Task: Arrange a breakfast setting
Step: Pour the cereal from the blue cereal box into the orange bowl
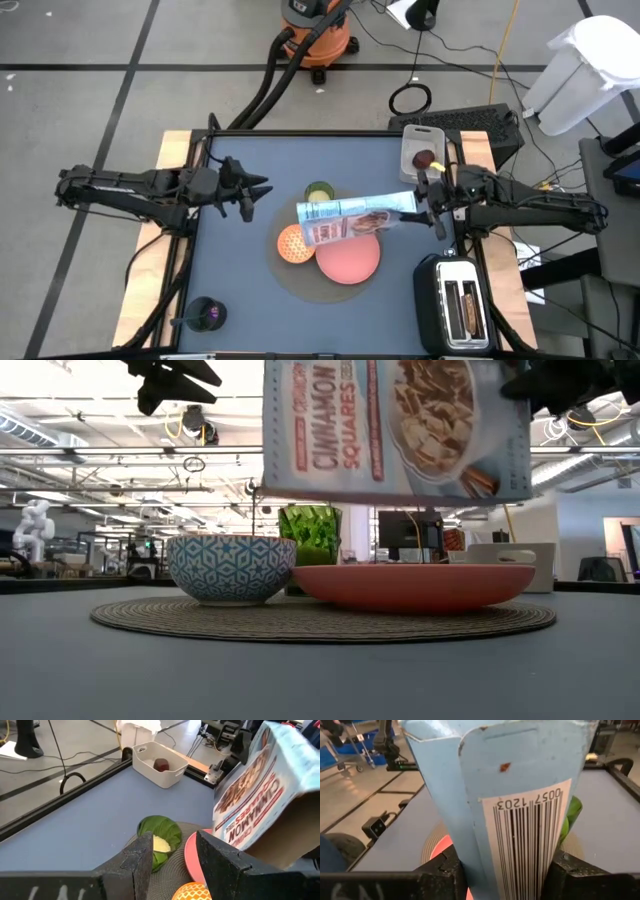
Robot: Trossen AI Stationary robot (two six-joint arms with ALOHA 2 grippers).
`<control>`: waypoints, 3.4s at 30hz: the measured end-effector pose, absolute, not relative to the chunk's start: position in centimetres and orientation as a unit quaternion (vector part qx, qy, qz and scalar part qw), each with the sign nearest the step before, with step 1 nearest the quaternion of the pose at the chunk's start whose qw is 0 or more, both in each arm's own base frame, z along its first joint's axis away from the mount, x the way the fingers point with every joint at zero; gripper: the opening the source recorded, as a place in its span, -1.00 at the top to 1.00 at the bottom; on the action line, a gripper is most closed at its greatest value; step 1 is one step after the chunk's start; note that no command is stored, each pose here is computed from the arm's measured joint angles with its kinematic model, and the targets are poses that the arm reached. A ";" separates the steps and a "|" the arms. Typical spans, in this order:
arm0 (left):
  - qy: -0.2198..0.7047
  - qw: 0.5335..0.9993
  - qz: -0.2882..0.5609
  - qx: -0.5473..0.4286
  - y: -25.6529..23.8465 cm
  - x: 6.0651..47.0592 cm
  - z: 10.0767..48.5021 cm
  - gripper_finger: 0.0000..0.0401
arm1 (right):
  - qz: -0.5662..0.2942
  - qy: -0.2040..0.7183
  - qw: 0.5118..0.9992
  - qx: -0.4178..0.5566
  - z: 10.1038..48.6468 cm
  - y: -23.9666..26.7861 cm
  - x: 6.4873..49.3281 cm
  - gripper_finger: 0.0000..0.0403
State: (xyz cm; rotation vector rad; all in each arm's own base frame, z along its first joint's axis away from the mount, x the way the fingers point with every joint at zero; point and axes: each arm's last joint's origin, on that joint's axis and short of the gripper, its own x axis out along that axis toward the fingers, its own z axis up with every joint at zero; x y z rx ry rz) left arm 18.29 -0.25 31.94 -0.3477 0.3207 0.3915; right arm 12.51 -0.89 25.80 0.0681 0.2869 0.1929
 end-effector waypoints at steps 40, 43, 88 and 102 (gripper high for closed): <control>0.158 0.953 0.193 -0.170 -0.3 18.3 31.9 0.22 | 0.093 0.190 0.976 0.059 28.5 -1.3 14.9 0.29; 0.158 0.953 0.193 -0.170 -0.3 18.3 31.9 0.22 | 0.093 0.192 0.975 0.060 28.8 -1.3 15.4 0.29; 0.159 0.954 0.192 -0.166 -0.3 18.3 32.0 0.22 | 0.094 0.247 0.963 0.061 31.2 -1.7 18.1 0.29; 0.159 0.954 0.192 -0.166 -0.3 18.3 31.9 0.22 | 0.092 0.259 0.960 0.059 30.8 -1.8 18.4 0.29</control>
